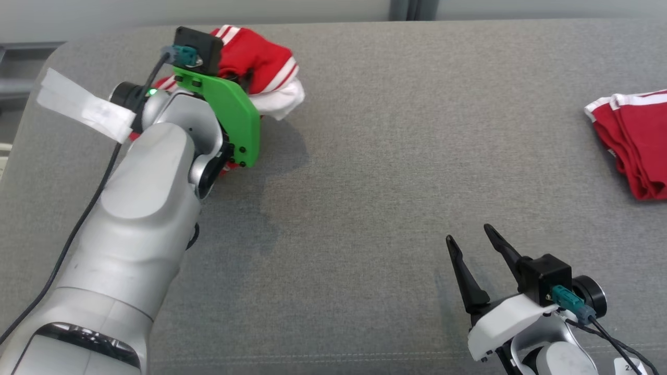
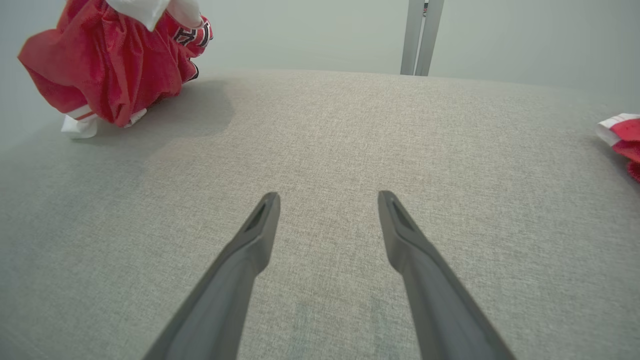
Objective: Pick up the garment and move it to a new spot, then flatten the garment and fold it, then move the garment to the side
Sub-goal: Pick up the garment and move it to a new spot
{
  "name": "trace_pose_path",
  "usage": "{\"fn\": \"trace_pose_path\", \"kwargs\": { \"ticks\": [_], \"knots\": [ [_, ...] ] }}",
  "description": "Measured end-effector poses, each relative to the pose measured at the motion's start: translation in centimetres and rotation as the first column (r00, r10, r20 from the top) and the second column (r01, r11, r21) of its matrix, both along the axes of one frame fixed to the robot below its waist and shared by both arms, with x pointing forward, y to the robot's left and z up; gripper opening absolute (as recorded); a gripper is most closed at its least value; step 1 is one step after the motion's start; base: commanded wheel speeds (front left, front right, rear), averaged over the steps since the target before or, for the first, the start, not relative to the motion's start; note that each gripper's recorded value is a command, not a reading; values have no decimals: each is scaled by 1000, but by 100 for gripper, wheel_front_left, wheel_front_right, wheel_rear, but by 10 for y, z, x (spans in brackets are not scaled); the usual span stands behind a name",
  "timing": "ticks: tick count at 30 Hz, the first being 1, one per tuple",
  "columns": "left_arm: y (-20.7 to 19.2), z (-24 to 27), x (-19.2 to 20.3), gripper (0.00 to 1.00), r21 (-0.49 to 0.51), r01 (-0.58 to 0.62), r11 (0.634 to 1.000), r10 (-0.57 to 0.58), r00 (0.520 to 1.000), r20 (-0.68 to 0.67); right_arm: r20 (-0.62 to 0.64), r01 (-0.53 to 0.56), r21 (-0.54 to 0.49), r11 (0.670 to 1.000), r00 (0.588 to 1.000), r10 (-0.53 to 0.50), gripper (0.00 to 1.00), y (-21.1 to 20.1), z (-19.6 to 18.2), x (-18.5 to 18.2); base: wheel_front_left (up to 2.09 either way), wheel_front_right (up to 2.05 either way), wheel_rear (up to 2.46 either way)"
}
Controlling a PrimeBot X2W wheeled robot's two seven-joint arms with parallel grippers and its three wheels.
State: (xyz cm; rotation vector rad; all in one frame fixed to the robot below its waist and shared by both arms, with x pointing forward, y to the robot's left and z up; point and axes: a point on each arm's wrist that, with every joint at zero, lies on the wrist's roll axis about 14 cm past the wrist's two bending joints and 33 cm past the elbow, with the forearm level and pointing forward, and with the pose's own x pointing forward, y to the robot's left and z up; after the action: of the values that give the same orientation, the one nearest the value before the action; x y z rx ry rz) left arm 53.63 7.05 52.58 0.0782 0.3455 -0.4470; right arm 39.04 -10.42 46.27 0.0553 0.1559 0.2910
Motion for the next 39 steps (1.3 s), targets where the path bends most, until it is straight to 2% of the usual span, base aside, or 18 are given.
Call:
{"fn": "trace_pose_path", "kwargs": {
  "ticks": [5, 6, 11, 17, 19, 20, 23, 25, 30, 34, 39],
  "knots": [
    [-59, 41, -13, 0, -34, 140, 990, -134, 983, 126, 15, 46, 5, 999, 999, -46, 100, -15, 7, -15, 0, 0, 0],
    [-59, 41, -13, 0, -34, 140, 990, -134, 983, 126, 15, 46, 5, 999, 999, -46, 100, -15, 7, -15, 0, 0, 0],
    [-115, 74, -30, 0, -89, 272, 958, -246, 942, 229, 31, 101, 20, 995, 994, -102, 100, -31, 15, -30, 0, 0, 0],
    [-172, 110, -57, 0, -170, 427, 888, -352, 869, 348, 56, 185, 23, 983, 981, -186, 100, -57, 22, -46, 0, 0, 0],
    [-192, 120, -72, 0, -225, 487, 844, -391, 845, 364, 61, 210, 26, 977, 975, -212, 100, -64, 24, -51, 0, 0, 0],
    [-201, 120, -80, 0, -222, 515, 828, -418, 831, 366, 65, 221, 28, 975, 973, -222, 100, -68, 25, -52, 0, 0, 0],
    [-220, 112, -96, 0, -230, 563, 794, -473, 809, 350, 71, 247, 30, 968, 966, -249, 100, -76, 27, -57, 0, 0, 0],
    [-221, 98, -96, 0, -233, 553, 800, -476, 821, 316, 70, 255, 31, 967, 964, -256, 100, -78, 26, -57, 0, 0, 0],
    [-198, 42, -80, 0, -208, 452, 868, -416, 888, 196, 62, 251, 36, 967, 966, -253, 100, -77, 22, -53, 0, 0, 0],
    [-158, -16, -66, 0, -134, 339, 931, -333, 941, 67, 57, 241, 36, 970, 968, -243, 100, -74, 20, -48, 0, 0, 0],
    [-103, -59, -50, 0, -54, 175, 983, -176, 984, -19, 54, 237, 39, 971, 970, -238, 100, -73, 18, -44, 0, 0, 0]
  ]
}}
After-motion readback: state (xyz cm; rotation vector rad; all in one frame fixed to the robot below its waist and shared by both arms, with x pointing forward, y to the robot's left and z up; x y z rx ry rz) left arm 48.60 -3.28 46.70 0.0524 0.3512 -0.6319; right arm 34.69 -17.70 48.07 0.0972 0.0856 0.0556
